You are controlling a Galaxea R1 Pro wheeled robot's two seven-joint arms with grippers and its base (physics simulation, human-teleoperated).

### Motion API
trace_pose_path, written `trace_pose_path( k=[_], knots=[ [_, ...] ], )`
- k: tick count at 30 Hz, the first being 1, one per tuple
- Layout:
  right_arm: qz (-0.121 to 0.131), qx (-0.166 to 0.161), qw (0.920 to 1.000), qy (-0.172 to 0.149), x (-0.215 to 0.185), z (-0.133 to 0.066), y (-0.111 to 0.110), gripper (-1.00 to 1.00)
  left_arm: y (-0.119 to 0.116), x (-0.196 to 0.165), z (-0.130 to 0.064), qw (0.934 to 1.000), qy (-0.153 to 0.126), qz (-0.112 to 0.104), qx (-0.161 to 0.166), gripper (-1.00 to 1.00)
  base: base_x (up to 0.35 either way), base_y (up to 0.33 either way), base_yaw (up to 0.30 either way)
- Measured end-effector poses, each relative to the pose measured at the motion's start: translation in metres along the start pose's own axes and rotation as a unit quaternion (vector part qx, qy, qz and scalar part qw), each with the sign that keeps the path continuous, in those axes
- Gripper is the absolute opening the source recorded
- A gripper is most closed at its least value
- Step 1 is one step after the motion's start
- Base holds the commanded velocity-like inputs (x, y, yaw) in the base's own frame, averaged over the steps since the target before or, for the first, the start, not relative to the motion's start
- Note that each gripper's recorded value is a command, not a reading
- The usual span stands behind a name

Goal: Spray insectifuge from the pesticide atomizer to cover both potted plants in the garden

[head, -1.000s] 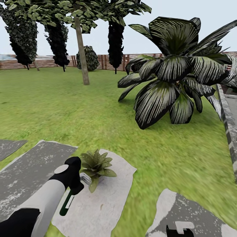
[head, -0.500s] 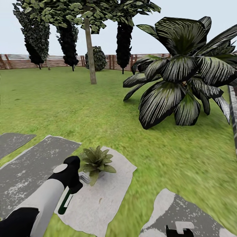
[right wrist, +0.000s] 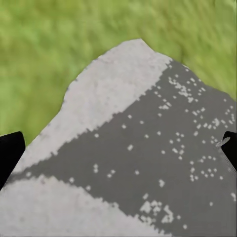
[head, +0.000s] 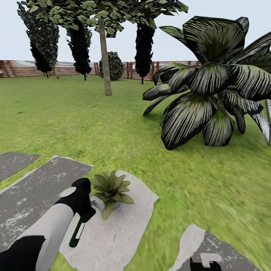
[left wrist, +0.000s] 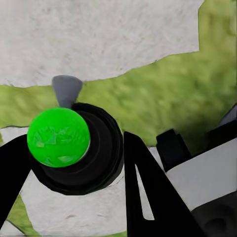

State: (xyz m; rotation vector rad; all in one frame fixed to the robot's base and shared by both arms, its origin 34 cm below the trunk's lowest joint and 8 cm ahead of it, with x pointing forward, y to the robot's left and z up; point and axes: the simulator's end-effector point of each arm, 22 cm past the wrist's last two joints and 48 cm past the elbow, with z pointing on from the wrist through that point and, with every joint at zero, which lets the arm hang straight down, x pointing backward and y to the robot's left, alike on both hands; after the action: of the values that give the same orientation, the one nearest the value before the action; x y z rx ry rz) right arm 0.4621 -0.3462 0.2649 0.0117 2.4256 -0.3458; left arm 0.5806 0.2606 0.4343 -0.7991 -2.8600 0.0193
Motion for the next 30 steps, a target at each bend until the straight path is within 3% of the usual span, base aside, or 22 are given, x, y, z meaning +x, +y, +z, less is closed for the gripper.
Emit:
trace_pose_path(
  k=[7, 19, 24, 30],
  knots=[
    [0.000, 0.000, 1.0000, 0.000, 0.000, 0.000, 0.000, 1.00, 0.000, 0.005, 0.005, 0.9999, 0.011, 0.004, -0.008, -1.00, 0.185, 0.000, 0.244],
    [0.000, 0.000, 1.0000, 0.000, 0.000, 0.000, 0.000, 1.00, -0.011, 0.001, 0.007, 0.9998, 0.012, 0.012, -0.005, -1.00, 0.001, -0.076, 0.007],
    [0.000, 0.000, 1.0000, 0.000, 0.000, 0.000, 0.000, 1.00, -0.010, 0.001, 0.007, 0.9998, 0.012, 0.012, -0.006, -1.00, -0.148, -0.228, 0.027],
    [0.000, 0.000, 1.0000, 0.001, 0.000, 0.000, 0.000, 1.00, -0.005, 0.005, 0.008, 0.9999, 0.014, 0.008, -0.007, -1.00, -0.238, -0.166, 0.242]
  ],
)
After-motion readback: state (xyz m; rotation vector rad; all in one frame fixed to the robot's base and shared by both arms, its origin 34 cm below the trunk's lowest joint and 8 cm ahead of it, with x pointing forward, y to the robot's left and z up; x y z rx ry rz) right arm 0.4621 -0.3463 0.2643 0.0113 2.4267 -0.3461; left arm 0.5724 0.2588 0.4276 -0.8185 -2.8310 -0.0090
